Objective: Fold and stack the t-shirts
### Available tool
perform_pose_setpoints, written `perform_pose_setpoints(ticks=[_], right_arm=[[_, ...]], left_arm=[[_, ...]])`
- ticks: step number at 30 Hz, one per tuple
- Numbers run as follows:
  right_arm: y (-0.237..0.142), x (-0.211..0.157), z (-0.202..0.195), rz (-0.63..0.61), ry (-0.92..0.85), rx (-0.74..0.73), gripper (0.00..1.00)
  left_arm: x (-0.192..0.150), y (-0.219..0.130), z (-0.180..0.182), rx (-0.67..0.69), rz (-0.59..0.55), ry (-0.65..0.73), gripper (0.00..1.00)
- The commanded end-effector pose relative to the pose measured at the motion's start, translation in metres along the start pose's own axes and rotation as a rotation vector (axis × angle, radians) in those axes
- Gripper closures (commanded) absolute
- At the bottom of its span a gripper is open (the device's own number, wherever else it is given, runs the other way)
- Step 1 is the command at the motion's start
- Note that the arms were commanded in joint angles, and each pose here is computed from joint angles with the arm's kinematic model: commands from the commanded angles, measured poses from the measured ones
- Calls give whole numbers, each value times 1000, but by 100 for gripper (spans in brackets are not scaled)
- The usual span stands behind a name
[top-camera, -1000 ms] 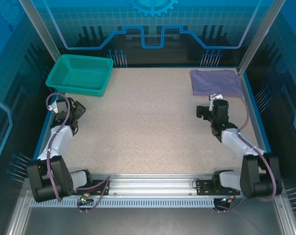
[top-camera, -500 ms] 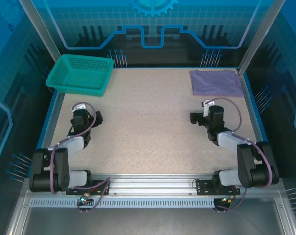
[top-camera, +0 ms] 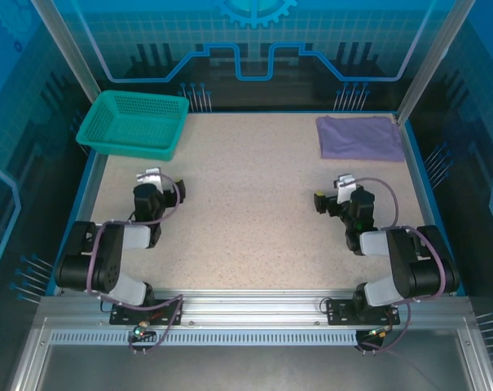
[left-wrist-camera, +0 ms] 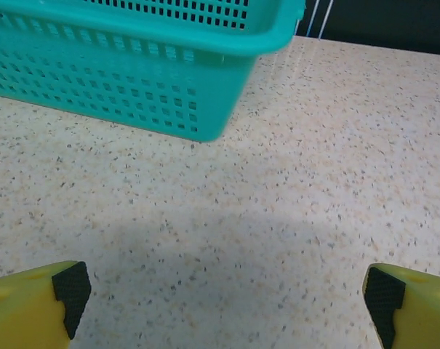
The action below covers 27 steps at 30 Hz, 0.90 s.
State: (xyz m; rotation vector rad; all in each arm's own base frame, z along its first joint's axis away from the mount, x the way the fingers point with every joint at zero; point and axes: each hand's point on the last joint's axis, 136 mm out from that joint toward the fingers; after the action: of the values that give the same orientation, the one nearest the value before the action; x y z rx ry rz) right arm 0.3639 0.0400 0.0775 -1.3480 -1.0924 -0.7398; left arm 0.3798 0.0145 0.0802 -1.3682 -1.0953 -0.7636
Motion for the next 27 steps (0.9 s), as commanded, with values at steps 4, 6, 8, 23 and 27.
perform_pose_setpoints(ticks=[4, 6, 8, 23, 27], right_arm=[[11, 28, -2, -61, -34, -32, 0], [23, 26, -16, 17, 54, -3, 0], [23, 25, -16, 15, 49, -4, 0], [23, 25, -16, 16, 37, -24, 0], [23, 26, -16, 15, 38, -22, 0]], left_arm=[[19, -2, -2, 6, -115, 18, 1], [21, 7, 2, 29, -72, 6, 1], [21, 7, 1, 30, -73, 11, 1], [17, 10, -21, -91, -33, 55, 1], [18, 10, -21, -91, -35, 56, 1]])
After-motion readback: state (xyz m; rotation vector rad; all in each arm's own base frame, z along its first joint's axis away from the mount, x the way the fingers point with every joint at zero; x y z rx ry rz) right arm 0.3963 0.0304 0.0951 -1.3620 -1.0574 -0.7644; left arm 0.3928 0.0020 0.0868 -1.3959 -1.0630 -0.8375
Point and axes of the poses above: each hand's point on the last joint's axis, 136 mm out from that joint toward the fingers, its own y axis out along the fingers, its own z axis along the line the jaws close on, x = y × z, and after that the axes turned 2 degrees about -y, right-handed
